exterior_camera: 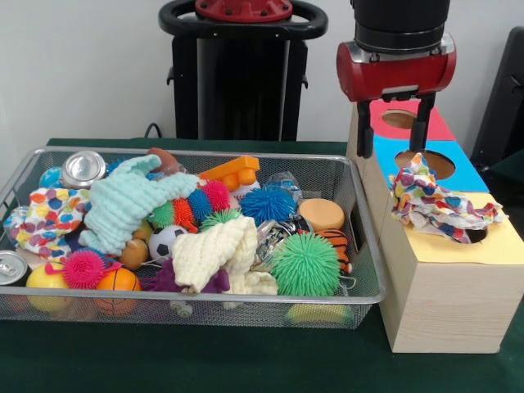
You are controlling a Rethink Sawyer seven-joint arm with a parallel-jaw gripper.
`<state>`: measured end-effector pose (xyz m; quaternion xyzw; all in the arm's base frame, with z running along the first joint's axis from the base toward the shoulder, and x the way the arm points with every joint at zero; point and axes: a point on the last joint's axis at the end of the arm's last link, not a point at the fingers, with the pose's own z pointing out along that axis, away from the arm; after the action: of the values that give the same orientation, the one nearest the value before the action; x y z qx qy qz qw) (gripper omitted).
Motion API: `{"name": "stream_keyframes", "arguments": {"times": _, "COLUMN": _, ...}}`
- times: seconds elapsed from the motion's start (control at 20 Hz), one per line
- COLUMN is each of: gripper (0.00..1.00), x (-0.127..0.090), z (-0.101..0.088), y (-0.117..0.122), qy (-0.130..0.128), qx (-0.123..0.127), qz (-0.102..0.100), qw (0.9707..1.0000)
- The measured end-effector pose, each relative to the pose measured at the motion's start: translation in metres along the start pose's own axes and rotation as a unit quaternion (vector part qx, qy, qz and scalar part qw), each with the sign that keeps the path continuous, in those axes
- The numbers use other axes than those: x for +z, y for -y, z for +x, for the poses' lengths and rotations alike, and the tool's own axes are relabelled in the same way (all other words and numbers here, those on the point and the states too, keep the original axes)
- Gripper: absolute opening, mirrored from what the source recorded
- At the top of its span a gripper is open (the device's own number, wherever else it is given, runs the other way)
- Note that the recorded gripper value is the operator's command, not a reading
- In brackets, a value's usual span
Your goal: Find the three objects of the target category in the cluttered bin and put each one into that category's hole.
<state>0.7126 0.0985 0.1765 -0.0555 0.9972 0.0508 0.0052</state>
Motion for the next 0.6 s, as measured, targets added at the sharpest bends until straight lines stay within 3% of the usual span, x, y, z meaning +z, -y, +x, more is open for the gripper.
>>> {"name": "stream_keyframes", "arguments": {"times": 0.6, "gripper": 1.0, "x": 0.0007, "z": -0.0023, "y": -0.0072, "qy": 0.002, "qx": -0.007, "qz": -0.007, "qw": 1.0}}
